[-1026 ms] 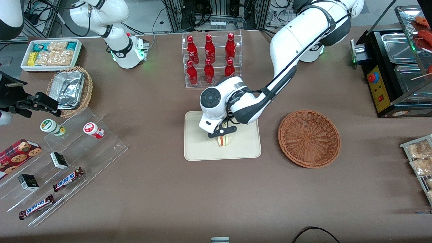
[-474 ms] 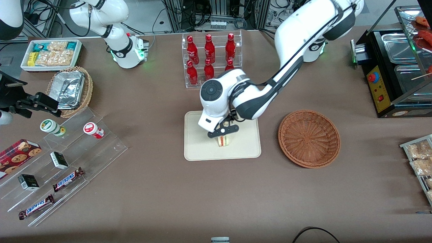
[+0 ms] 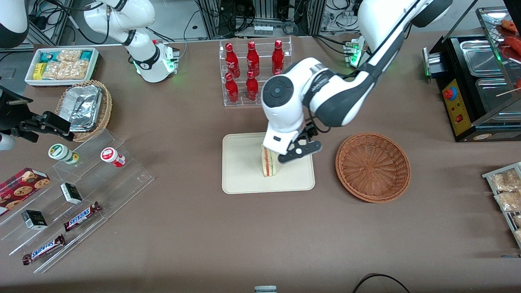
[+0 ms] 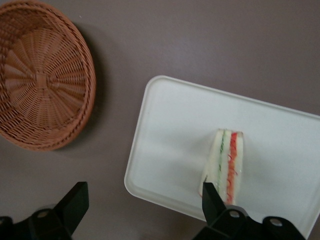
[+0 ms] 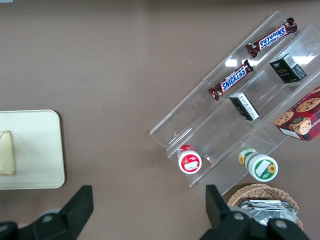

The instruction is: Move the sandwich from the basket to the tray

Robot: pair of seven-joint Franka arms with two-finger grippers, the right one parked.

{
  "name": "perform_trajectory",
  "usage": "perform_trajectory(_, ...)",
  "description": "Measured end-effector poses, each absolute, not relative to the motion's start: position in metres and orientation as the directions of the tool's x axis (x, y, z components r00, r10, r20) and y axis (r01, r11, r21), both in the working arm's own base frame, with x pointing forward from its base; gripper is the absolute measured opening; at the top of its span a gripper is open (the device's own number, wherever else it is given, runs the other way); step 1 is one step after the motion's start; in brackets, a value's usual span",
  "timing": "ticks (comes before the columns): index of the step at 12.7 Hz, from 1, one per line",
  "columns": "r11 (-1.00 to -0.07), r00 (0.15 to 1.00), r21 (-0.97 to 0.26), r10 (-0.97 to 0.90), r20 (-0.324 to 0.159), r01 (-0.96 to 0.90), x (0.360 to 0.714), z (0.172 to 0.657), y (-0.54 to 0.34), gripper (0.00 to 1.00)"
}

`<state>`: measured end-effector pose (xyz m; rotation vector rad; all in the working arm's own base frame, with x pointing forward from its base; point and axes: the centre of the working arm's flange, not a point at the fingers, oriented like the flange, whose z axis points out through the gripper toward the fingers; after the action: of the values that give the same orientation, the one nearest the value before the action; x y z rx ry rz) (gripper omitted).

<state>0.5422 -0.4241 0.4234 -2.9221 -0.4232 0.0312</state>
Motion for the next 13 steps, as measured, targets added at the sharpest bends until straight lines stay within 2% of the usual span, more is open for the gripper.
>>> perform_trajectory(3,-0.943,0.968,-0.235,0.250,-0.029,0.237,0.561,0.426,-0.380,1.00)
perform_trajectory(8,-0.938,0.963,-0.247,0.265,-0.053,0.245,0.586,0.430,-0.316,1.00)
perform_trajectory(11,-0.970,0.974,-0.190,0.180,-0.136,0.153,0.577,0.449,-0.277,1.00)
perform_trajectory(13,-0.984,0.982,-0.166,0.096,-0.160,0.069,0.558,0.475,-0.238,1.00)
